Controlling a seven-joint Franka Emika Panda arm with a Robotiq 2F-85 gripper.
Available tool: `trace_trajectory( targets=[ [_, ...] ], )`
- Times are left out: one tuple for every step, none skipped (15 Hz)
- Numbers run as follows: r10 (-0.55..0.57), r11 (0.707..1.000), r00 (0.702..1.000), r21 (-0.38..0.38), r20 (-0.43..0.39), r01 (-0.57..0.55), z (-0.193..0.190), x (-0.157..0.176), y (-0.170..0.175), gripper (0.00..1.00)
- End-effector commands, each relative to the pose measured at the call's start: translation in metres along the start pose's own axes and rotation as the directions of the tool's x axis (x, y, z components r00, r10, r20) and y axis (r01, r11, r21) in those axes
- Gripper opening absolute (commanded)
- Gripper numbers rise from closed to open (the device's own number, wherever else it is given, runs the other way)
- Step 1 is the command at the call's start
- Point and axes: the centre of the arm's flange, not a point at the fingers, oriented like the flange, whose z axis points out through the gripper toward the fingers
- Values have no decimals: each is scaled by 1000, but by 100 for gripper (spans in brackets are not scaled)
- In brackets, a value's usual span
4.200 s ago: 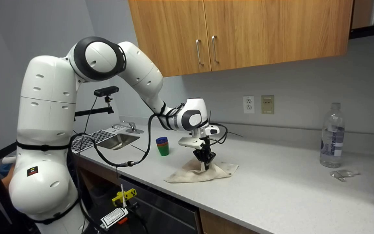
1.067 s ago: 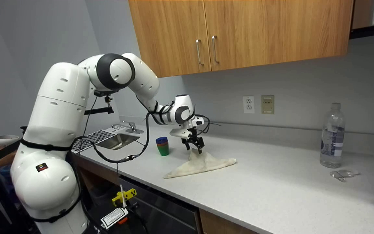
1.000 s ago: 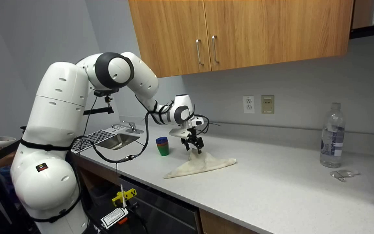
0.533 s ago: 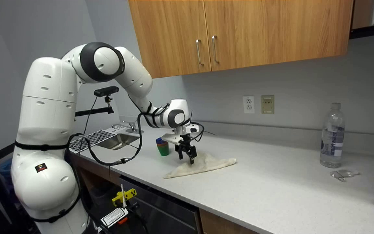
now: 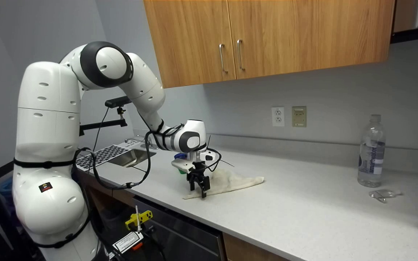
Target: Bring the bottom right corner of the towel over to the upper left corner, bring the bottom left corner to the top right corner
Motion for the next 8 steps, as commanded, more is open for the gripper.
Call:
trace_trajectory(
  targets=[
    [21,999,1000,29,6,-21,4,-20,0,100],
    [22,999,1000,36,10,-22,7,-22,-2,100],
    [23,999,1000,44,16,-24,9,-23,-3,100],
    [26,998,999,50,18,-27,11,-25,-6,100],
    [28,998,999,55,21,-29,13,-26,-9,100],
    [28,998,999,57,21,-29,14,-27,-11,100],
    [27,998,999,59,22,-28,15,-29,-16,100],
    [25,998,1000,62,18,-26,16,-29,-18,100]
  ],
)
